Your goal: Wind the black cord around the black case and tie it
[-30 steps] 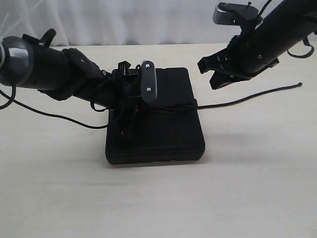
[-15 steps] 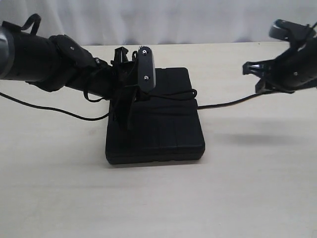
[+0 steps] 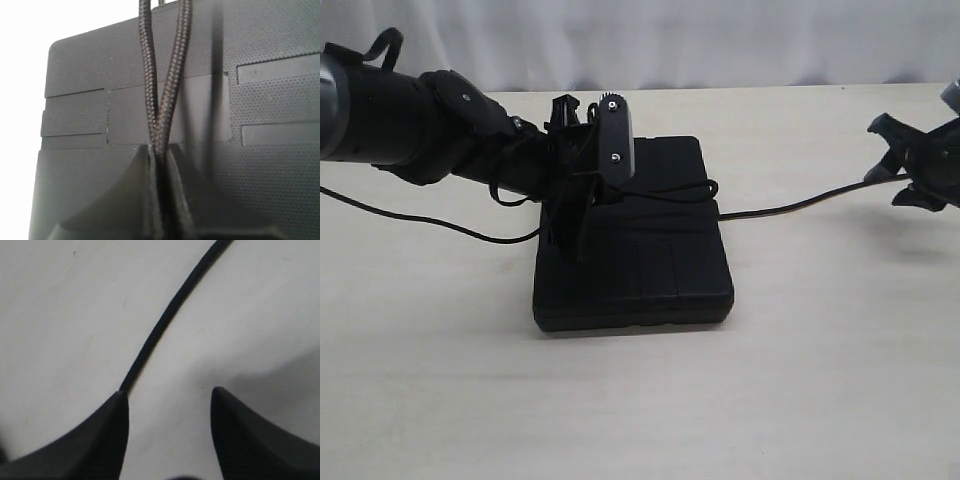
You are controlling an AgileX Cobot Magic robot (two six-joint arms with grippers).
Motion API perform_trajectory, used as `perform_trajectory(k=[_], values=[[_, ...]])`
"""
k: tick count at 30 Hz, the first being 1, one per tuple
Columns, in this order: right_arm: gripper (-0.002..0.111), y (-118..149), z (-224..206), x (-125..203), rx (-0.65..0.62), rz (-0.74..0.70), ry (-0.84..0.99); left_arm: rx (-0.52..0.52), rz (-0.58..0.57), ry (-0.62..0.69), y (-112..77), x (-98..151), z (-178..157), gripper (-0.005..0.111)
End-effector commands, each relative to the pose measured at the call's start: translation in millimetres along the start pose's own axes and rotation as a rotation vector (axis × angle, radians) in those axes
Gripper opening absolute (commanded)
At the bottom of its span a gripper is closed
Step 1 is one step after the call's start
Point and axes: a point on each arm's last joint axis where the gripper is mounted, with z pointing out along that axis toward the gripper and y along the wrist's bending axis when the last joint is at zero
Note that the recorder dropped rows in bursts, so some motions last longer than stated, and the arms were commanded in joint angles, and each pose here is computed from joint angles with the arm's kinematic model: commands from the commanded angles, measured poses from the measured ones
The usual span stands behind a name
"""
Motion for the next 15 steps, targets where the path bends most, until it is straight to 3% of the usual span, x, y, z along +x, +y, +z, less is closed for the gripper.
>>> perform_trajectory(k=[1, 15], values=[[0.049, 5.4, 27.9, -2.8, -0.122, 0.039, 0.089, -0.001, 0.000, -0.004, 0.2, -0.9, -2.4, 0.000], [0.049, 24.7, 62.0, 6.7, -0.149, 0.009, 0.101, 0.011, 0.000, -0.009, -0.9, -1.4, -2.4, 0.000]])
